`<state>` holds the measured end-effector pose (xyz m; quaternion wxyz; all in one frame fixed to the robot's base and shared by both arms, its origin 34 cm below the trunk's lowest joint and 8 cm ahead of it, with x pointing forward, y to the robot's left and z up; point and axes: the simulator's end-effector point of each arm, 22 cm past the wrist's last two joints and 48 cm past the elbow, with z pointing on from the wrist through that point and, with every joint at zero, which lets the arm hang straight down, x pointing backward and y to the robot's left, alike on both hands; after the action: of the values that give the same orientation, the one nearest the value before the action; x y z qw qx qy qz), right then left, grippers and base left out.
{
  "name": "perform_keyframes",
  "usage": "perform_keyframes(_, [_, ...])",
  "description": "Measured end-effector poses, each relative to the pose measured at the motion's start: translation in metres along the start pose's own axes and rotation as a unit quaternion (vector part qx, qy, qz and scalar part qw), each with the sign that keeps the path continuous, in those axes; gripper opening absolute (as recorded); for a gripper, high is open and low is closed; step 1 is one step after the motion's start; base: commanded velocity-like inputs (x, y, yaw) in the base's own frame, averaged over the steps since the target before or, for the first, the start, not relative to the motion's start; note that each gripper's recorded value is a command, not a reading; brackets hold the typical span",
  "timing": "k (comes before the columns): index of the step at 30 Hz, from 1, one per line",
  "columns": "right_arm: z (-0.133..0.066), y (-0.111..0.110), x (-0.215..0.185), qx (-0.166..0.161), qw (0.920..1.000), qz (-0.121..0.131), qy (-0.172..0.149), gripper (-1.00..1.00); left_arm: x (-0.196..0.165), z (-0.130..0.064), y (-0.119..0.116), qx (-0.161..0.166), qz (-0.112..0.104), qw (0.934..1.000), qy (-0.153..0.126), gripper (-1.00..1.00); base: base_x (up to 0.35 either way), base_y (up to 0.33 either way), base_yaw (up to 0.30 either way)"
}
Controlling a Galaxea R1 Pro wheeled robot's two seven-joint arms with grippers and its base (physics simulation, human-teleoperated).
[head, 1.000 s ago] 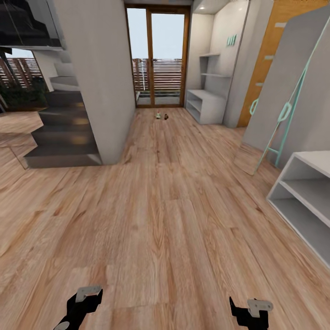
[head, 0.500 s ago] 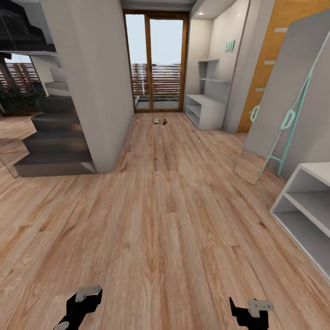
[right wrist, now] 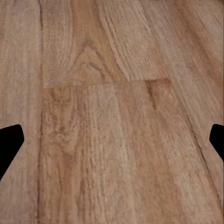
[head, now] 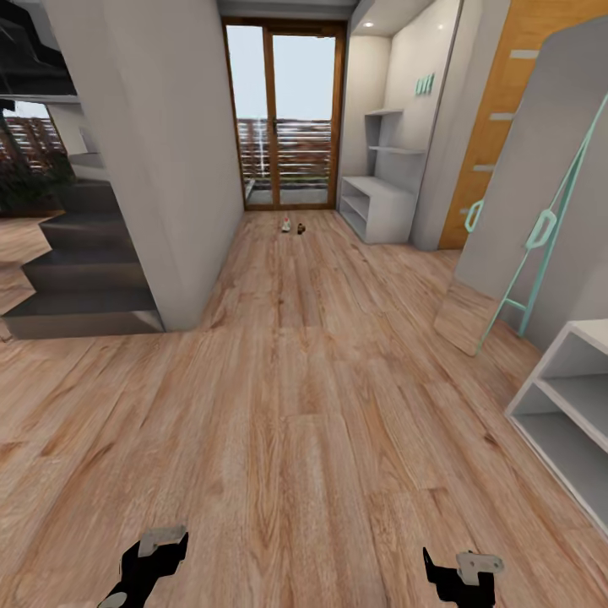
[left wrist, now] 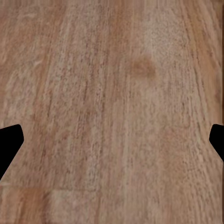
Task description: Pick up the two gym shoes and the two sandals from the corridor floor and place them onto the hallstand (shoe rack) in the corridor, making sure they are on the rack and not on the floor. Arrange them so the two gym shoes are next to each other and the two sandals are next to each other.
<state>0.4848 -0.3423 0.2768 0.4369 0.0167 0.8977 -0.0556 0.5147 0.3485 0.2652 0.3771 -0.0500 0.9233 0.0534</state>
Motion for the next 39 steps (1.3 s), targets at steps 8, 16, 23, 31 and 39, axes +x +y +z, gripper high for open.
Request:
perform_keyframes(8, [0.0006, -0.0015, -0.0017, 0.002, 1.0, 0.001, -0.002, 1.0, 0.0, 0.0, -0.0002, 0.0, 0.0, 1.0, 0.0, 1.0, 0.338, -0.106, 0.0])
perform_keyframes(16, [0.0003, -0.0017, -0.0009, 0.003, 1.0, 0.0, -0.001, 1.0, -0.0002, 0.0, -0.0002, 0.0, 0.0, 1.0, 0.0, 1.0, 0.338, -0.106, 0.0])
perform_keyframes(23, [0.0001, -0.0014, 0.0001, 0.002, 1.0, -0.001, 0.0, 1.0, 0.0001, 0.0, -0.0013, 0.001, 0.0, 1.0, 0.0, 1.0, 0.338, -0.106, 0.0])
perform_keyframes(31, [-0.0001, -0.0014, 0.0005, 0.002, 1.0, -0.001, 0.001, 1.0, 0.0001, 0.0, -0.0015, 0.002, 0.001, 1.0, 0.0, 1.0, 0.337, -0.106, 0.0])
perform_keyframes(39, [-0.0001, -0.002, 0.0005, 0.002, 1.0, -0.001, 0.001, 1.0, 0.0002, 0.0, -0.002, 0.002, 0.001, 1.0, 0.0, 1.0, 0.338, -0.106, 0.0])
